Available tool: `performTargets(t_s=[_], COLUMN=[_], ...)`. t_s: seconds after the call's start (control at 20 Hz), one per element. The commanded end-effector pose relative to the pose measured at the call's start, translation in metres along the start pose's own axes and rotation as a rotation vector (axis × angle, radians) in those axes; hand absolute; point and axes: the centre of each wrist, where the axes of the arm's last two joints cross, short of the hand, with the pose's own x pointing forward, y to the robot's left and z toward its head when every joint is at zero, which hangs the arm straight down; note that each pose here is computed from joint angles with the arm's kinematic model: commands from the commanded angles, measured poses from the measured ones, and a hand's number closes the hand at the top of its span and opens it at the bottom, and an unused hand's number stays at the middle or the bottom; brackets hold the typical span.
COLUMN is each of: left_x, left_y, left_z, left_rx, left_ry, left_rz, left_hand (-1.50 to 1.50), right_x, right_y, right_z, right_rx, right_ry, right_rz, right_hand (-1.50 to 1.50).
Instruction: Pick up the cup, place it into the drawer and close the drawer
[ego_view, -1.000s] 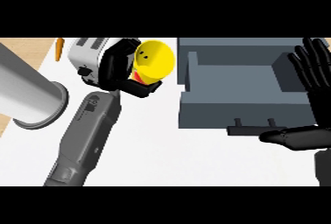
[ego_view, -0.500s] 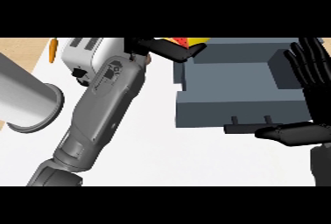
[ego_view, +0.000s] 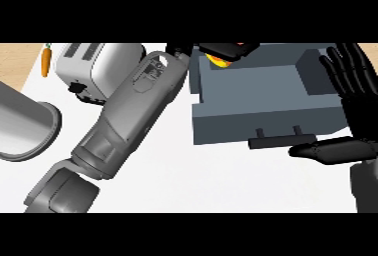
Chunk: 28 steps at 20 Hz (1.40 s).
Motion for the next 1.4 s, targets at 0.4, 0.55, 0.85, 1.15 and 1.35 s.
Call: performTargets(t_s=[0.4, 0.55, 0.85, 1.15, 1.35], left_x=[-0.044, -0.048, -0.048, -0.034, -0.032], left_y=[-0.003, -0.004, -0.002, -0.006, -0.005], left_z=[0.018, 0.021, 0.024, 0.02, 0.018], left_rx=[-0.156, -0.157, -0.078, -0.068, 0.015], left_ry=[0.197, 0.19, 0.13, -0.001, -0.019], left_rz=[-0.129, -0.132, 0.063, 0.221, 0.258], left_hand=[1.5, -1.5, -1.5, -1.5, -1.5], right_x=[0.012, 0.014, 0.018, 0.009, 0.011], right_y=[0.023, 0.025, 0.04, 0.073, 0.055], right_z=[-0.025, -0.03, -0.036, -0.03, -0.028], right_rx=[0.09, 0.11, 0.317, 0.611, 0.778], right_ry=[-0.054, -0.061, -0.091, -0.053, 0.094], right_rz=[-0.028, -0.034, -0.157, -0.226, 0.015], right_hand=[-1.5, -1.5, -1.5, 1.5, 1.5])
